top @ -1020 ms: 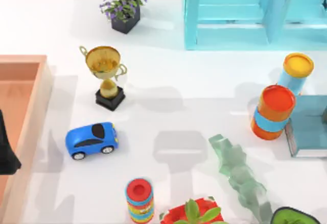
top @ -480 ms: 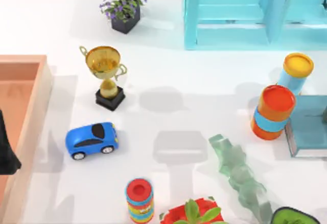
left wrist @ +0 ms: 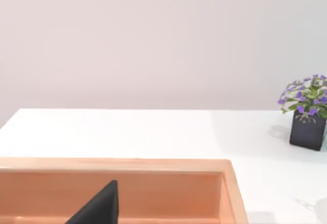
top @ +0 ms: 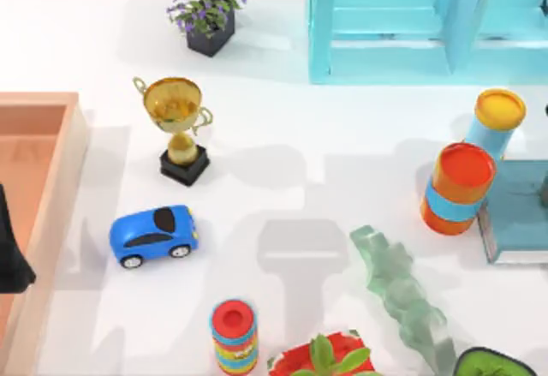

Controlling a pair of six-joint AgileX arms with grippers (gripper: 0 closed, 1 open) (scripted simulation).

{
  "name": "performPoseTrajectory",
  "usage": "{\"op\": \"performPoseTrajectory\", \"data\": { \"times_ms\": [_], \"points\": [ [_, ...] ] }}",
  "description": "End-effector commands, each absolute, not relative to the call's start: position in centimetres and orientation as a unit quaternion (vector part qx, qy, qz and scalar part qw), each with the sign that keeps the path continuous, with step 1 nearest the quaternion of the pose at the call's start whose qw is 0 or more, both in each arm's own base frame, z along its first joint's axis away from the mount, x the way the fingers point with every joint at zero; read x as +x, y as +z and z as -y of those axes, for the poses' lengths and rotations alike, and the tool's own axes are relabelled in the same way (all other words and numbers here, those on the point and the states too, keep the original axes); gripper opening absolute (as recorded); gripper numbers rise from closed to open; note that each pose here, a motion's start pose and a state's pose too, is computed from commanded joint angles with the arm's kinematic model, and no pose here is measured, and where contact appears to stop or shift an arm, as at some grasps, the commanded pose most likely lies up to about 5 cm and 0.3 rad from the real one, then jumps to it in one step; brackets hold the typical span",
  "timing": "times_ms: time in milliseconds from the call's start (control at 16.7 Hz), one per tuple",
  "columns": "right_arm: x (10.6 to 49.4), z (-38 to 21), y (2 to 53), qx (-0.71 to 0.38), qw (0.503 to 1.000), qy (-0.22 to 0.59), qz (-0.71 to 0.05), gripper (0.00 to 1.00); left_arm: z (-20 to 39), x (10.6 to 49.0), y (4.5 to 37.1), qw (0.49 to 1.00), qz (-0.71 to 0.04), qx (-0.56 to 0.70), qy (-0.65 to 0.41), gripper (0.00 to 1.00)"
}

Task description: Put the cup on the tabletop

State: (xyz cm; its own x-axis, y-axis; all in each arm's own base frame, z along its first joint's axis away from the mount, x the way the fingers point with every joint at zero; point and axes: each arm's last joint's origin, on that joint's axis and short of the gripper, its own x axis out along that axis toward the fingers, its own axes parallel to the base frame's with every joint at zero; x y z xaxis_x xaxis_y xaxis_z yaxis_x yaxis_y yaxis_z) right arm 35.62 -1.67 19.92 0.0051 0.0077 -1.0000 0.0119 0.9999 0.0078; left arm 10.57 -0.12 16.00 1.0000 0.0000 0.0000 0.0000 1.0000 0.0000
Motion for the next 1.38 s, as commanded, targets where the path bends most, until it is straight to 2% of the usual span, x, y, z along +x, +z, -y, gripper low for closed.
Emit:
{"op": "performPoseTrajectory", "data": {
  "times_ms": [420,1200,1380],
  "points": [
    [35.33,1.66,18.07,0.007,0.707,-0.001,-0.708,1.0,0.12,10.57,16.0,1.0,0.0,0.0,0.0,1.0],
    [35.33,1.66,18.07,0.007,0.707,-0.001,-0.708,0.02,0.12,10.57,16.0,1.0,0.0,0.0,0.0,1.0],
    [35.33,1.66,18.07,0.007,0.707,-0.001,-0.708,0.0,0.12,10.57,16.0,1.0,0.0,0.0,0.0,1.0]
  ]
}}
